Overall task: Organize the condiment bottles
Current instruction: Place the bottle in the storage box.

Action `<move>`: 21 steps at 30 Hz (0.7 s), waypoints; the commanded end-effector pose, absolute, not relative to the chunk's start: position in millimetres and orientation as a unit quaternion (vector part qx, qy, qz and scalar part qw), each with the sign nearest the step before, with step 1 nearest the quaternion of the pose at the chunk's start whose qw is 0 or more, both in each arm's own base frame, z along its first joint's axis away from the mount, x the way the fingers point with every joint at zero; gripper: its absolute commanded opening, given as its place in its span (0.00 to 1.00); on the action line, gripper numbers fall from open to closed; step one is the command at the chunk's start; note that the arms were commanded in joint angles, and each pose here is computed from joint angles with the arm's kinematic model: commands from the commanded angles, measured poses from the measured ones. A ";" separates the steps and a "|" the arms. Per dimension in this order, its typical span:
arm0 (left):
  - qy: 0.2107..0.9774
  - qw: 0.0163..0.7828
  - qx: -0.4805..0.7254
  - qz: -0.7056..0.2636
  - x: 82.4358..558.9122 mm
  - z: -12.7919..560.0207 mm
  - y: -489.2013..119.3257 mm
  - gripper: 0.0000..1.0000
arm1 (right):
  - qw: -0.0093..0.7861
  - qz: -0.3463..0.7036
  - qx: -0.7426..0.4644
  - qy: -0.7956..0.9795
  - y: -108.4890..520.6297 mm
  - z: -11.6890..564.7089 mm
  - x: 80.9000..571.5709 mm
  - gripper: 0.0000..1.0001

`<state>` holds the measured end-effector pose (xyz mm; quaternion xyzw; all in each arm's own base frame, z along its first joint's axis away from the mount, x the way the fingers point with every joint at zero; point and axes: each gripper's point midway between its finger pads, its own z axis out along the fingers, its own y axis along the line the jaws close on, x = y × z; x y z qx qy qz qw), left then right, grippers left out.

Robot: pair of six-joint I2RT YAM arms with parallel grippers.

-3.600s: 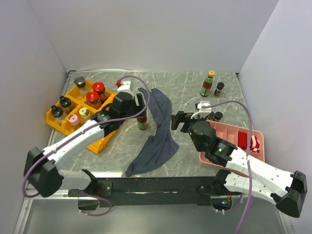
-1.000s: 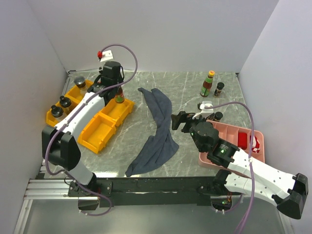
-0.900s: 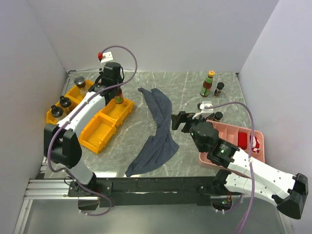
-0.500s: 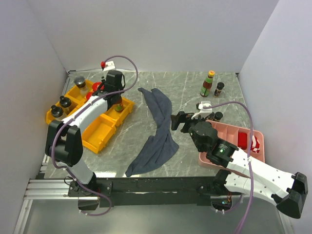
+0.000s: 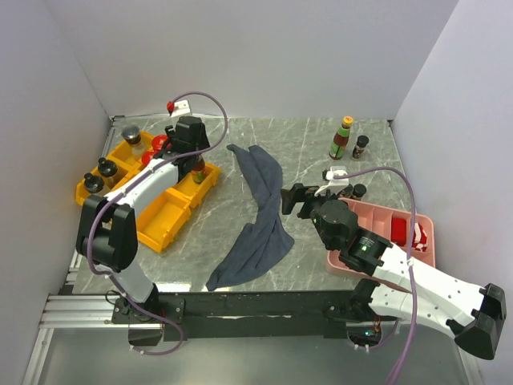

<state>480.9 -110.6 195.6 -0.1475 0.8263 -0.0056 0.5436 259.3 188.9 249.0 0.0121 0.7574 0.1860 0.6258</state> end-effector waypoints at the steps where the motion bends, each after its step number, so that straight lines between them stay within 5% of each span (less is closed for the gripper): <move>1: 0.797 0.579 -0.167 -0.032 482.8 238.1 -111.4 0.67 | 0.639 0.197 0.022 0.743 186.9 259.4 260.1 1.00; 8: 0.799 0.577 -0.153 -0.079 457.8 286.4 -119.3 0.99 | 0.629 0.190 0.027 0.753 189.2 253.5 262.7 1.00; 21: 0.787 0.561 -0.130 -0.221 353.5 325.2 -130.7 0.99 | 0.617 0.160 0.035 0.770 194.7 241.7 273.6 1.00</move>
